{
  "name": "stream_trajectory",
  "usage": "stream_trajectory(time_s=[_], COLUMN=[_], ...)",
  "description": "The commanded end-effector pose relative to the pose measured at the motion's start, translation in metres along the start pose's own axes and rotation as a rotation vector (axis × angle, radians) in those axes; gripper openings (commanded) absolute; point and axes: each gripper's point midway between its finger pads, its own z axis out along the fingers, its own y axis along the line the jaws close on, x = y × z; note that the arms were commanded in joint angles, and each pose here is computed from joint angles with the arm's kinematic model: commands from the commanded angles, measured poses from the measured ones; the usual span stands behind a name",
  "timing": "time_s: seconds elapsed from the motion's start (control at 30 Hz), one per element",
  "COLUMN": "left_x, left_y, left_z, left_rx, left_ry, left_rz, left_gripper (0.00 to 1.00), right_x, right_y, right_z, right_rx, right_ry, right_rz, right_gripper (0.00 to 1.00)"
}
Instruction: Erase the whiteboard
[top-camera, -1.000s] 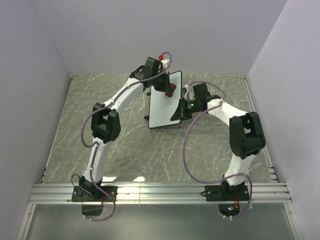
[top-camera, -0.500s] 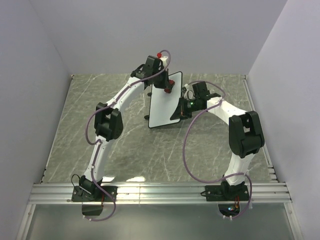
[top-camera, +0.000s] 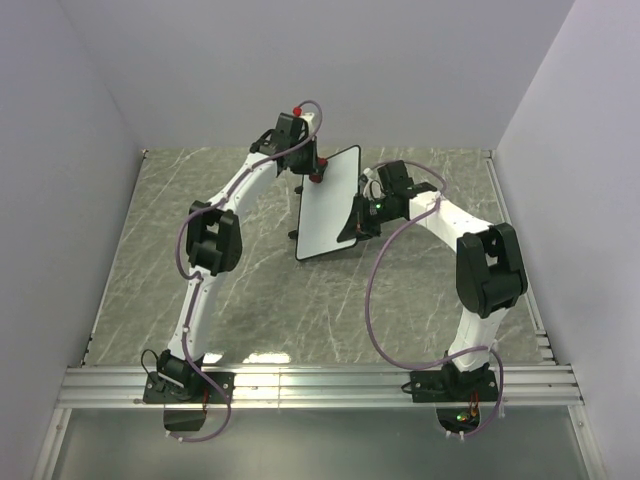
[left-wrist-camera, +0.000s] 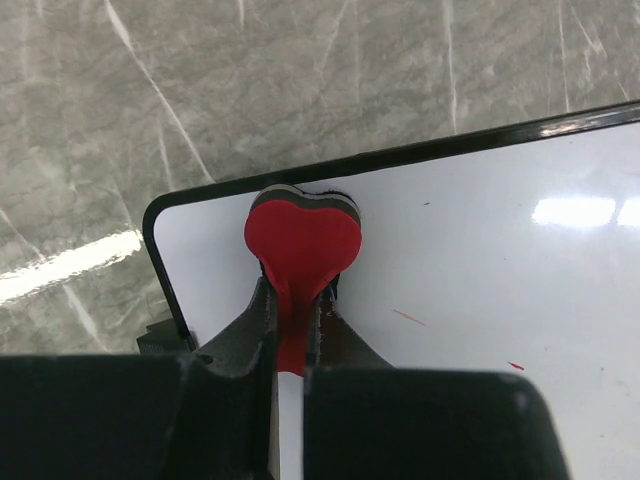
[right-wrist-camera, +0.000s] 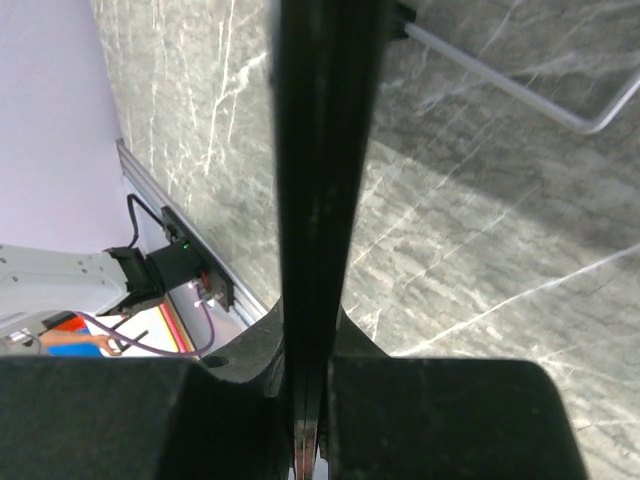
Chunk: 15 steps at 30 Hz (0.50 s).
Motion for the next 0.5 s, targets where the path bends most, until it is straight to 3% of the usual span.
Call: stream_trajectory(time_s=[0.0,0.1,0.2,0.4,0.47], left_x=[0.015,0.011,-0.001,-0.045,-0.046], left_y=[-0.049,-0.064,-0.055,0.002,0.021], left_z=[-0.004,-0.018,-0.030,-0.068,-0.075], left_rx=[0.205,0.242,0.173,0.032,-0.007], left_ry=[0.052,0.048,0.022,-0.120,-0.135], left_rz=[0.032,0.044,0.022,-0.154,-0.216], left_gripper=[0.00,0.00,0.00,0.00,0.00], right_x=[0.048,0.044,0.034,0.004,-0.005], right_y=[-0.001,-0.002,0.000,0.008,0.006], right_z=[0.031,0.033,0.033,0.032,0.031], right_rx=[0.021,0.028,0.038,0.058,0.070], right_ry=[0.177,0.175,0.160,0.108,0.091], right_rz=[-0.150,-0.147,-0.148,-0.160,-0.154], right_gripper=[0.00,0.00,0.00,0.00,0.09])
